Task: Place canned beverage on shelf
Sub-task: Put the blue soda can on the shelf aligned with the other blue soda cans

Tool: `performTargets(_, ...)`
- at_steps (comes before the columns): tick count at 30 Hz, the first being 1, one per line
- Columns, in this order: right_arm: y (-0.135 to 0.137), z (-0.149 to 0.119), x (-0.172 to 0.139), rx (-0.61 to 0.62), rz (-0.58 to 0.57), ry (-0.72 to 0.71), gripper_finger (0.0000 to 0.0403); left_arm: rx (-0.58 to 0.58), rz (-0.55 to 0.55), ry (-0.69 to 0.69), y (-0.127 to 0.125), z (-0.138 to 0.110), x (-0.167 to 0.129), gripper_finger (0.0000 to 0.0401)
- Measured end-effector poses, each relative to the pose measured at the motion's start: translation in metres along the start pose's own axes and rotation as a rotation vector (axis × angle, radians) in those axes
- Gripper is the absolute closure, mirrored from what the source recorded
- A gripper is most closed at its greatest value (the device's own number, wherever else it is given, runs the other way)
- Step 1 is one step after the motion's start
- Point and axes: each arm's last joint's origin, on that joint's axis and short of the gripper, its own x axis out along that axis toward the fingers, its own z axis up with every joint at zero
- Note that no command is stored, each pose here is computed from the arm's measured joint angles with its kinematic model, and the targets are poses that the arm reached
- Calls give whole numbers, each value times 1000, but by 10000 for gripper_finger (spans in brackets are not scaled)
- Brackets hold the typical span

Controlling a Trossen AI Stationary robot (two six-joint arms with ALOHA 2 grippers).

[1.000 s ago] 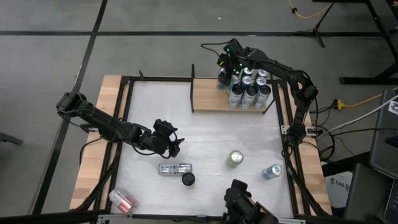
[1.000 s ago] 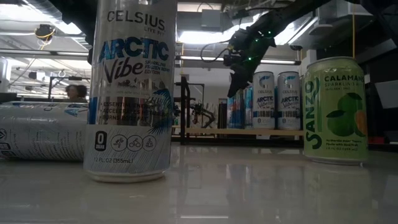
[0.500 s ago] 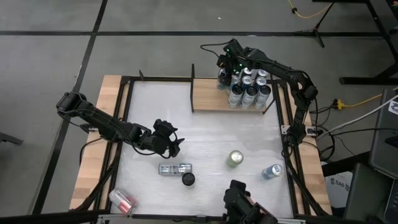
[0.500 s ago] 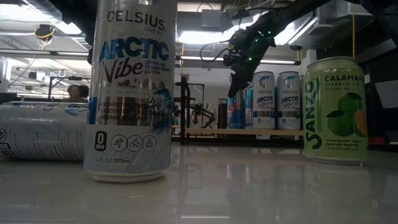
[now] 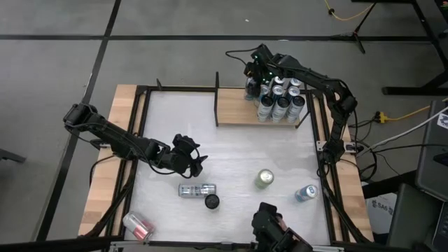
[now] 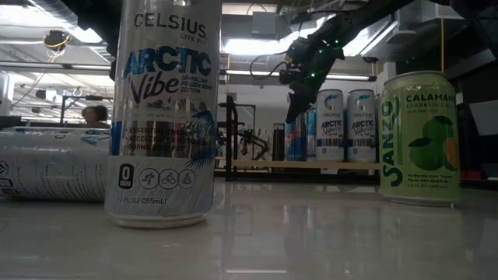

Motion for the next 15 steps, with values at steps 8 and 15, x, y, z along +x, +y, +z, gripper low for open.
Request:
performTargets(8,0,0,1,0,-3,2,55,0,0,0,0,0,0,119)
performTargets(15,0,1,-1,-1,-5,-3,45,0,0,0,0,0,0,119)
